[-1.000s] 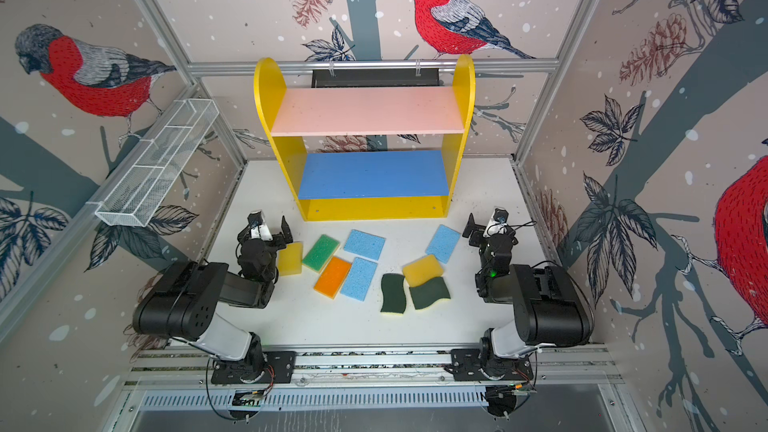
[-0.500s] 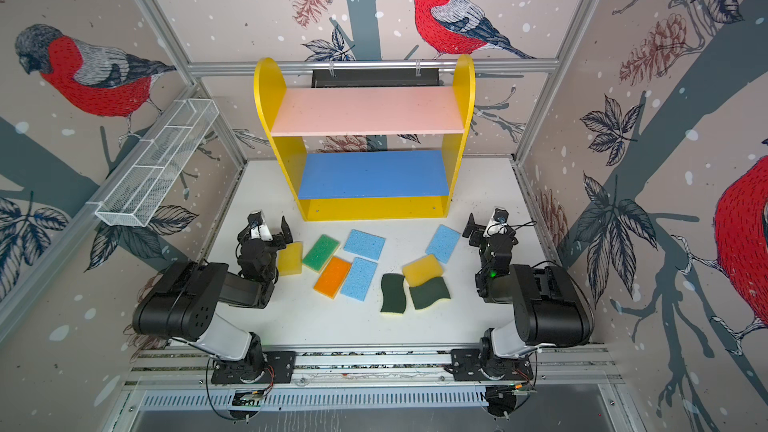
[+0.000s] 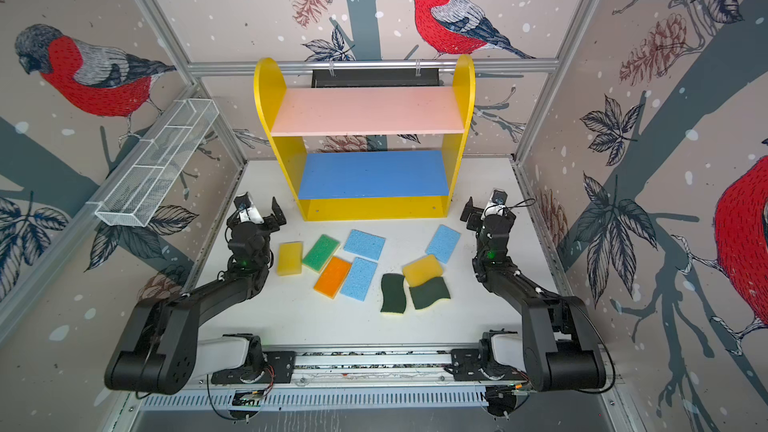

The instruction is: Place and organize the cleaning sponges onto the shelf

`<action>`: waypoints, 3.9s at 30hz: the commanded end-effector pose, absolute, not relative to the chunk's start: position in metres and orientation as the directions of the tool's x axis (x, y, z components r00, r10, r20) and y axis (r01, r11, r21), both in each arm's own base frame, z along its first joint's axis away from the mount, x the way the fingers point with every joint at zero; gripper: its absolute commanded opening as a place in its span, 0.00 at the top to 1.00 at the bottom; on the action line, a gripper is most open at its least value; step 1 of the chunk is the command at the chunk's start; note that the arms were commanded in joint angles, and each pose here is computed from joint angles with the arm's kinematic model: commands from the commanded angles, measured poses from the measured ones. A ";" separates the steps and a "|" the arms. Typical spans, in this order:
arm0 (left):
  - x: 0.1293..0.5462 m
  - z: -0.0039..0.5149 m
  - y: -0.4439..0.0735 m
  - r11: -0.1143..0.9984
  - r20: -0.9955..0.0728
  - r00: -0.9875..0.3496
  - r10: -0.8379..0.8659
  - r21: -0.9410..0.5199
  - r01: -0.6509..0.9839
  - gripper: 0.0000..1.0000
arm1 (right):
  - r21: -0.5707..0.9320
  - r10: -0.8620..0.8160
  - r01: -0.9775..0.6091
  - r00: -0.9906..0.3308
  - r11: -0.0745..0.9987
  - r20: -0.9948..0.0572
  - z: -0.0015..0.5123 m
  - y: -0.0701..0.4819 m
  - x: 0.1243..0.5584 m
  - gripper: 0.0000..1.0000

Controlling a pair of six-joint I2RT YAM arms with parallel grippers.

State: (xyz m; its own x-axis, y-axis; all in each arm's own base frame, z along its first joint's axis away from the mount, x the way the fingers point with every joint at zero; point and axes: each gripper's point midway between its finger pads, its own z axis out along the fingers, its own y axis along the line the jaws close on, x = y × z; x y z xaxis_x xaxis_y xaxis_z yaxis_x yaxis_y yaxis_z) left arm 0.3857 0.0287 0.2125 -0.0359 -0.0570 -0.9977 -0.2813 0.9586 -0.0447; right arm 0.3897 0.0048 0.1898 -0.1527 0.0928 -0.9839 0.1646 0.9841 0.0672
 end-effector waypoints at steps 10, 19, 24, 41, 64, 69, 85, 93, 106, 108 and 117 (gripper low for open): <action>0.358 0.202 0.019 0.926 -0.938 -0.156 -0.310 -0.261 -0.272 0.06 | 0.220 0.309 0.252 -0.404 0.943 -0.861 0.155 0.056 0.341 0.00; 0.344 0.185 0.005 0.900 -0.874 -0.266 -0.405 -0.330 -0.285 0.18 | 0.274 0.348 0.216 -0.517 0.937 -0.782 0.128 0.079 0.325 0.01; 0.343 0.187 -0.008 0.898 -0.852 -0.302 -0.427 -0.362 -0.250 0.18 | 0.279 0.361 0.229 -0.584 0.933 -0.727 0.113 0.086 0.324 0.01; 0.341 0.176 -0.004 0.913 -0.860 -0.339 -0.382 -0.292 -0.285 0.19 | 0.229 0.364 0.284 -0.759 0.931 -0.540 0.052 0.099 0.312 0.17; 0.349 0.173 -0.007 0.924 -0.854 -0.380 -0.356 -0.261 -0.278 0.19 | 0.106 0.375 0.365 -0.826 0.925 -0.421 0.016 0.072 0.305 0.36; 0.351 0.171 -0.009 0.925 -0.850 -0.387 -0.358 -0.264 -0.275 0.19 | 0.109 0.404 0.397 -0.810 0.911 -0.424 0.021 0.049 0.307 0.35; 0.351 0.174 -0.012 0.922 -0.840 -0.397 -0.371 -0.281 -0.268 0.20 | 0.175 0.449 0.418 -0.765 0.892 -0.461 0.042 0.031 0.305 0.20; 0.354 0.169 -0.016 0.922 -0.828 -0.416 -0.376 -0.290 -0.257 0.19 | 0.171 0.378 0.338 -0.795 0.925 -0.474 0.041 0.062 0.302 0.12; 0.355 0.156 -0.016 0.927 -0.815 -0.452 -0.364 -0.267 -0.265 0.16 | 0.101 0.371 0.368 -0.801 0.924 -0.469 0.036 0.059 0.303 0.05; 0.356 0.154 -0.017 0.927 -0.812 -0.458 -0.362 -0.263 -0.267 0.16 | 0.091 0.367 0.370 -0.800 0.924 -0.475 0.037 0.059 0.304 0.04; 0.359 0.146 -0.016 0.927 -0.799 -0.481 -0.360 -0.249 -0.279 0.15 | 0.051 0.356 0.376 -0.815 0.925 -0.458 0.026 0.055 0.304 0.01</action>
State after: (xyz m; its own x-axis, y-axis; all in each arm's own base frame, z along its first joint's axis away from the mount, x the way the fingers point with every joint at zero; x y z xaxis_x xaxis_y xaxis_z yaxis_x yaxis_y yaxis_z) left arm 0.3578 -0.0155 0.1445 -0.4765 -0.3680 -0.7985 -0.2856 0.9237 -0.2553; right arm 0.3043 0.0600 0.0267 -0.8194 0.3518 -0.4526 0.3576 0.9308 0.0760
